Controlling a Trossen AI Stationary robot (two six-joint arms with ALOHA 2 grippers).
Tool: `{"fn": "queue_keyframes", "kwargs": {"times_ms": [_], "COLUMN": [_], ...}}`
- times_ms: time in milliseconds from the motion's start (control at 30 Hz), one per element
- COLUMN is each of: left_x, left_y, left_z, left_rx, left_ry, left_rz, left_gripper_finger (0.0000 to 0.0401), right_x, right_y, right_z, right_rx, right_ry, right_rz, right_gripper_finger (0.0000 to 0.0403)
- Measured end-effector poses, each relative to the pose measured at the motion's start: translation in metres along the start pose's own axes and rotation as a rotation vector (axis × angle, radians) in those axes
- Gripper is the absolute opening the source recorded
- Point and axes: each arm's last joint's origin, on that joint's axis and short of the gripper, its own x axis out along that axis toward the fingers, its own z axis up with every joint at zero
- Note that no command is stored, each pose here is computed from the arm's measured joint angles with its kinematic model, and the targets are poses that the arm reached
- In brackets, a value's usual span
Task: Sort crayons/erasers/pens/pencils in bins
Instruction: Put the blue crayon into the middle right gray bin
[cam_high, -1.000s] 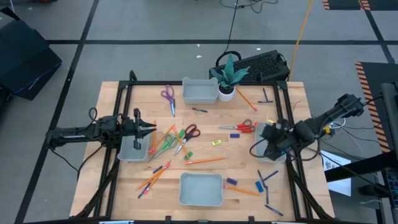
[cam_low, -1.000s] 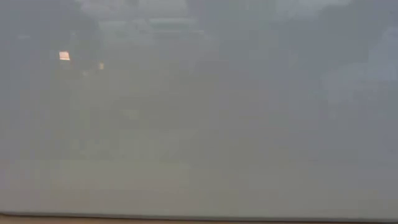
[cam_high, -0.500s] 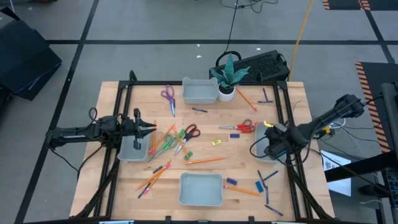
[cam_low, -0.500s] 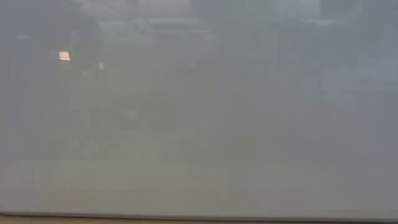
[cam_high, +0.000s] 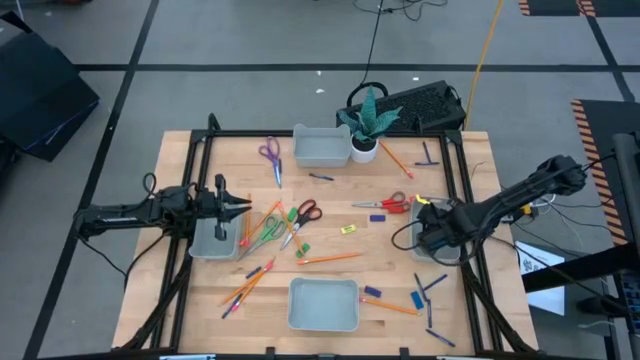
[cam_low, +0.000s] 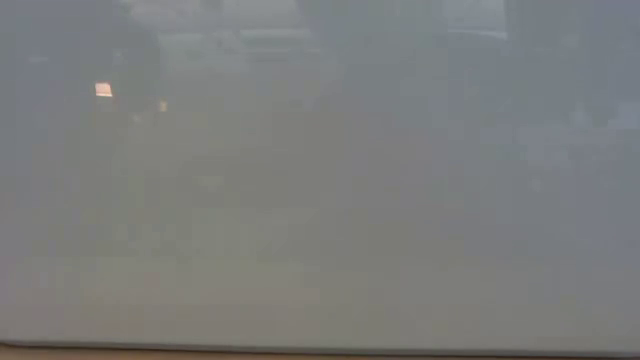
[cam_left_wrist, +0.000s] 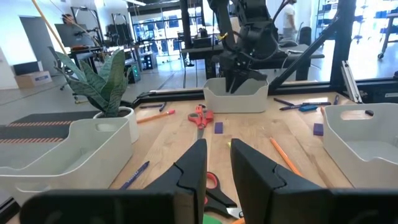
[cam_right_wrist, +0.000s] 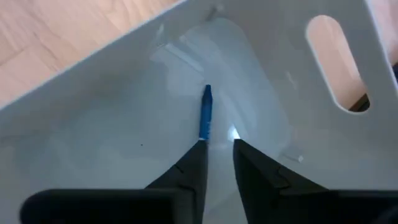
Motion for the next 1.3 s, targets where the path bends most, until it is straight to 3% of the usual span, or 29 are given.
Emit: {"fn": "queue_keyframes", "kwargs": {"times_ms": [200, 467, 733, 867, 1000, 1167, 1300], "left_x": [0.000, 0.000, 0.000, 0.000, 0.000, 0.000, 0.000], "left_y": [0.000, 0.000, 0.000, 0.000, 0.000, 0.000, 0.000], "left_z": [0.000, 0.000, 0.000, 0.000, 0.000, 0.000, 0.000], "left_rx": [0.000, 0.000, 0.000, 0.000, 0.000, 0.000, 0.000], "left_ry": [0.000, 0.000, 0.000, 0.000, 0.001, 0.000, 0.000], "left_rz": [0.000, 0.000, 0.000, 0.000, 0.000, 0.000, 0.000], "left_gripper_finger": [0.0076, 0.0076, 0.0076, 0.0076, 0.0076, 0.0076, 0.0076], "right_x": [-0.005, -0.057, -0.099, -0.105, -0.098, -0.079, -0.065], "right_y": [0.004, 0.023, 0.102, 0.143, 0.167, 0.180, 0.173], "right_z": [0.004, 0.027, 0.025, 0.007, -0.020, -0.050, -0.056], "right_rx": [-0.127, -0.268, -0.599, -0.762, -0.872, -0.877, -0.681], "right_ry": [-0.022, -0.157, -0.303, -0.307, -0.292, -0.250, -0.158], "right_rz": [0.032, 0.191, 0.331, 0.320, 0.289, 0.261, 0.195], "right_gripper_finger": [0.0126, 0.0137, 0.0130, 0.0130, 0.0130, 0.0130, 0.0130]}}
